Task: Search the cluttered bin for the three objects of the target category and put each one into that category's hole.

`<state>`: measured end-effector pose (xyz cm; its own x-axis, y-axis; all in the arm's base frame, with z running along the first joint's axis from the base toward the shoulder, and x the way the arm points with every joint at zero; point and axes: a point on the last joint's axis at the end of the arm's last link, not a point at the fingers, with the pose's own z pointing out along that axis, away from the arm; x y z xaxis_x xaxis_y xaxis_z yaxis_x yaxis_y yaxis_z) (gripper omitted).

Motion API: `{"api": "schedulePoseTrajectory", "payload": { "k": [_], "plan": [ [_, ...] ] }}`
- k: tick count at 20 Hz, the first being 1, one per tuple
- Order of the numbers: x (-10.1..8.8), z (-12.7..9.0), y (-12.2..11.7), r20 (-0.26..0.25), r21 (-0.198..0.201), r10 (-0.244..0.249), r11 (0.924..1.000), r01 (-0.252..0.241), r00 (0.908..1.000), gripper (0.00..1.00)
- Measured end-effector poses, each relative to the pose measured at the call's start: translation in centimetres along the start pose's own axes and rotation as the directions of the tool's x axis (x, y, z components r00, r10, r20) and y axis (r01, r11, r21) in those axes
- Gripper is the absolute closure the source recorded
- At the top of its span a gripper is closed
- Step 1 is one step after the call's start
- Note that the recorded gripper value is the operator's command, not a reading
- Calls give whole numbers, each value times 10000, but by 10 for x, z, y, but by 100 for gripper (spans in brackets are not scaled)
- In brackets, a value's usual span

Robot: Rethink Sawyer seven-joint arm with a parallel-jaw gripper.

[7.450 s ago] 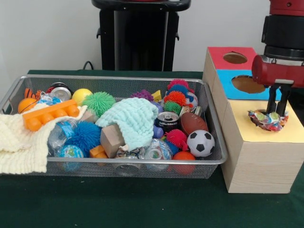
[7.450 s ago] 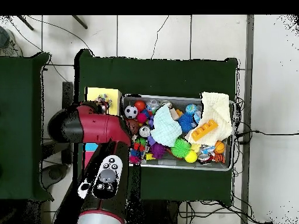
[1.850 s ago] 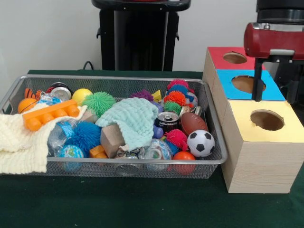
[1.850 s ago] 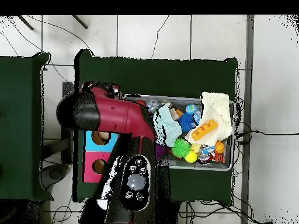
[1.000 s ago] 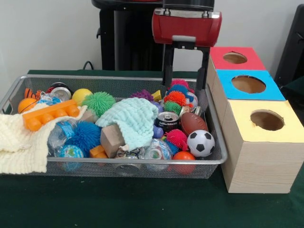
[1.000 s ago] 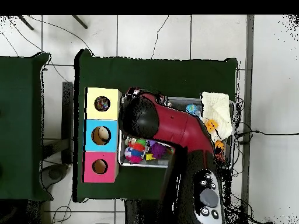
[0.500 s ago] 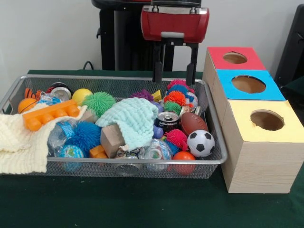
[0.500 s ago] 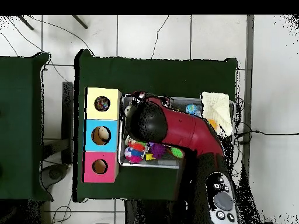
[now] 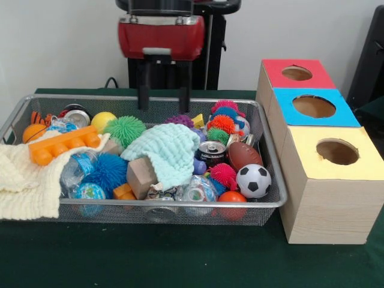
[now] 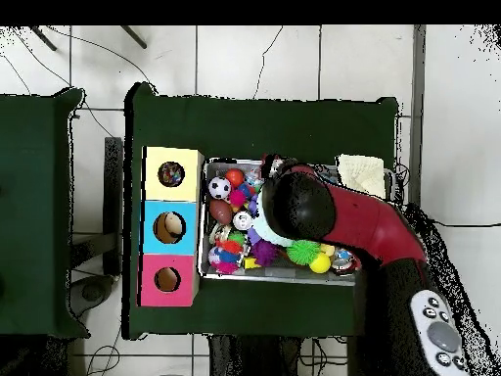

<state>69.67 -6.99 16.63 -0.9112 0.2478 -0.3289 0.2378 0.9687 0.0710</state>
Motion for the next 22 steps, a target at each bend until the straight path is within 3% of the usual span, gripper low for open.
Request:
{"api": "schedulePoseTrajectory", "payload": {
  "k": [7,11,18,22],
  "plan": [
    [-6,-1,-57,-23,92,204,9997,-204,9998,0],
    [-7,-2,-71,-52,125,71,9999,-71,10000,0],
    [-5,-5,-60,-91,161,-597,9981,598,9982,0],
    [-1,-1,-47,-81,119,-1135,9935,1136,9935,0]
  ]
}}
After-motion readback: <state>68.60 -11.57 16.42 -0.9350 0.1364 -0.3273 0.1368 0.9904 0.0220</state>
